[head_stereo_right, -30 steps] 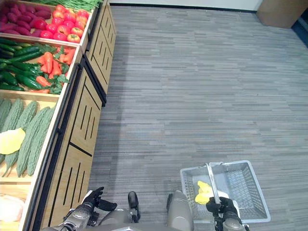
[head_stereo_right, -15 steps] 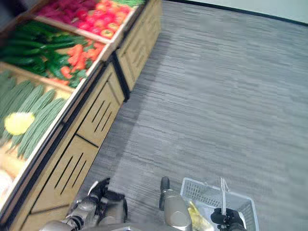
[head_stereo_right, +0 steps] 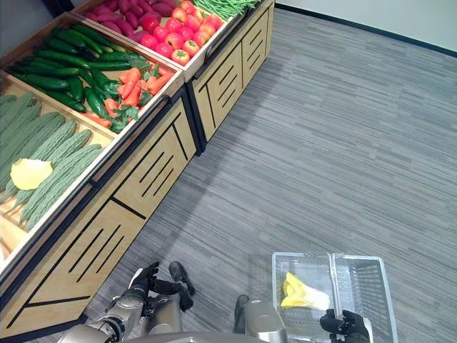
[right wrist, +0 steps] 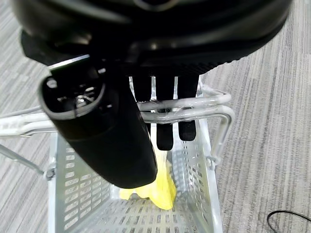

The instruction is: Get the vegetables into the basket

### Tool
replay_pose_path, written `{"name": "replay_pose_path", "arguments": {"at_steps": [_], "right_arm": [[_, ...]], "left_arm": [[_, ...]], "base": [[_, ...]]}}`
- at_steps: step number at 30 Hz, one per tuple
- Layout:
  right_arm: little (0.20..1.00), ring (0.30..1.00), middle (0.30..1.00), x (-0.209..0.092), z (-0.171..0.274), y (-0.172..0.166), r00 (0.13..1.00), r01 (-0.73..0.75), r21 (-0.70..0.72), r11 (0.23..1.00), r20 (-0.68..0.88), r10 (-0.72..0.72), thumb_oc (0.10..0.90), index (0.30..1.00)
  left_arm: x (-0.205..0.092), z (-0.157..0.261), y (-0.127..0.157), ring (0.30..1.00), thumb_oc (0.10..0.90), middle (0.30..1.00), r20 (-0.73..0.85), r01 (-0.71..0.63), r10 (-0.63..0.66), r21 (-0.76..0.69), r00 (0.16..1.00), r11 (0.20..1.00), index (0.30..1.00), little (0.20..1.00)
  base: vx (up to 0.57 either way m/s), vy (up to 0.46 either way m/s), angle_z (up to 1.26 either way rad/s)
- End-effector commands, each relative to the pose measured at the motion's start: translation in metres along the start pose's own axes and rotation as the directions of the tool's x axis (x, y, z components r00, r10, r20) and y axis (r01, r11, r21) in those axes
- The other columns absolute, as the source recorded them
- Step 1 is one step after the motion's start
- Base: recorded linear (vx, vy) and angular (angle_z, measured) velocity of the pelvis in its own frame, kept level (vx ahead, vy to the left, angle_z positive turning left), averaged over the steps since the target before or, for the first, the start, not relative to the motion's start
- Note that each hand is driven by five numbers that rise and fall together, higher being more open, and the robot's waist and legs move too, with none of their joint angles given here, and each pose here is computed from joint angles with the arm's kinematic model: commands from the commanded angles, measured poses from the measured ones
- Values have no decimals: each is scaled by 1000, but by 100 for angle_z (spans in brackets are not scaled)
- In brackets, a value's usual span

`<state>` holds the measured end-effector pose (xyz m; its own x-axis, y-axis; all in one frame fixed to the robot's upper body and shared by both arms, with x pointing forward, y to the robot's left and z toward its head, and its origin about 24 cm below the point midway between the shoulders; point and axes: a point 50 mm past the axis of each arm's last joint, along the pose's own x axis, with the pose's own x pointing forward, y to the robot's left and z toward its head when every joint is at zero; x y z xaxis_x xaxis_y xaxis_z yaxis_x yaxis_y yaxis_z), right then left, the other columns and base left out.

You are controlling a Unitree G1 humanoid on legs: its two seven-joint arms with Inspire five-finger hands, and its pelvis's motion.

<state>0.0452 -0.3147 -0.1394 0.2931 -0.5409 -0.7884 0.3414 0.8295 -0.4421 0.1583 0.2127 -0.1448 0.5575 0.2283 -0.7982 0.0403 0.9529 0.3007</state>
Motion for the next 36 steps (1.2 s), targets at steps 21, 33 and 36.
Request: {"name": "replay_pose_path", "arguments": {"at_steps": [21,33,36], "right_arm": [[300,300,300,6,46,6,982,-30,-115,993,183,51,400,300],[300,300,300,6,39,-6,986,-39,-202,979,148,70,400,300],[300,300,300,6,38,-9,986,-36,-217,975,149,70,400,300]], "left_arm": [[-3,-20,24,1000,900,1000,-38,-64,63,-25,997,998,1000,1000],[-7,-32,17,1000,900,1000,-82,-51,41,-125,996,991,1000,1000],[-7,-30,16,1000,900,1000,-77,-45,35,-130,996,990,1000,1000]], "base": [[185,12,30],[228,-339,91],[87,-140,65]]}}
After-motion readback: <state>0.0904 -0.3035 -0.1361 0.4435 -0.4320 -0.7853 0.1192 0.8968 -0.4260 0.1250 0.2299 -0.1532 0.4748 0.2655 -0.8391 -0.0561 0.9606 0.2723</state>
